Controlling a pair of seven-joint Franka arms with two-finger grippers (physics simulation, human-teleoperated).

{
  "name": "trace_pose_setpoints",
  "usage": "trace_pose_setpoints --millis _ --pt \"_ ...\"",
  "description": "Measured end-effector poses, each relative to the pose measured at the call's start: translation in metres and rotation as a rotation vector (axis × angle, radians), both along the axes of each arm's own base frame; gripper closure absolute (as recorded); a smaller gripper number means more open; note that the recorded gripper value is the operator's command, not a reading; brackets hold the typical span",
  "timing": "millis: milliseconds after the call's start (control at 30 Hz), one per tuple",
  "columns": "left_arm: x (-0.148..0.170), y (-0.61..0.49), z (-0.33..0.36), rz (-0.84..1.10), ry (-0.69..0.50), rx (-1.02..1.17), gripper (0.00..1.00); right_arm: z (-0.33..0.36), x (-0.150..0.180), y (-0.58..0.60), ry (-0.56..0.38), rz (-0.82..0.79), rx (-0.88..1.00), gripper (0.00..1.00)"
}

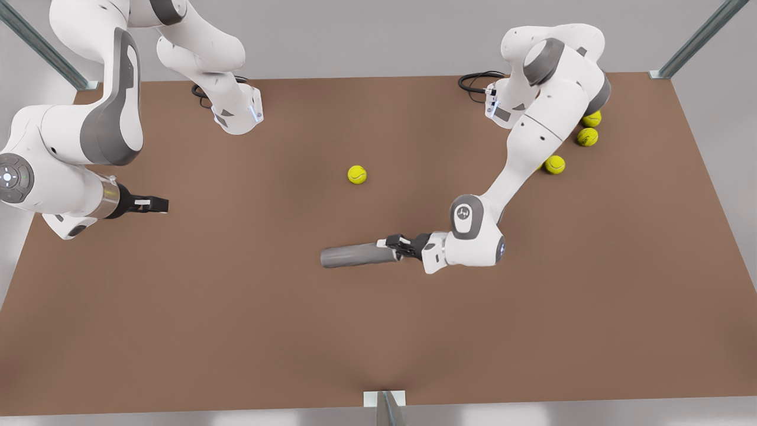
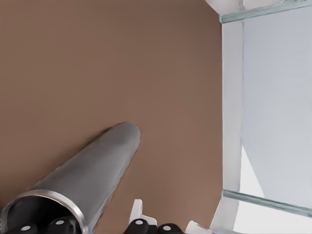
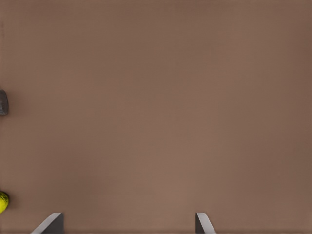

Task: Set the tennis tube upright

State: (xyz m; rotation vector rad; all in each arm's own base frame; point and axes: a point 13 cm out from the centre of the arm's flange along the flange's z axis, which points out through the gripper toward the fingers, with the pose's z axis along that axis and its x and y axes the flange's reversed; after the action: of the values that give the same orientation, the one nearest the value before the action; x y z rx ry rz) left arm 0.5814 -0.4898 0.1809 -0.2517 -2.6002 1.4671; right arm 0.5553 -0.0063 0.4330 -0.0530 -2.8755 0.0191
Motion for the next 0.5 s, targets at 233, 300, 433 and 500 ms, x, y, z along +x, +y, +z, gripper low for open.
trace_pose_setpoints --millis 233,300,433,500 --pt "0.005 0.006 0.005 0.03 0.038 0.011 0.79 -0.001 0.001 0.001 0.0 -0.002 0.002 0.0" --pt "0.01 0.014 0.013 0.039 0.042 0.012 0.79 -0.001 0.001 0.001 -0.001 -0.002 0.003 0.0" --pt "0.02 0.03 0.047 0.035 0.014 0.029 0.79 -0.001 0.001 0.001 -0.002 -0.002 0.005 0.0" --pt "0.021 0.037 0.064 0.012 -0.025 0.068 0.79 -0.001 0.002 0.002 -0.004 -0.003 0.007 0.0"
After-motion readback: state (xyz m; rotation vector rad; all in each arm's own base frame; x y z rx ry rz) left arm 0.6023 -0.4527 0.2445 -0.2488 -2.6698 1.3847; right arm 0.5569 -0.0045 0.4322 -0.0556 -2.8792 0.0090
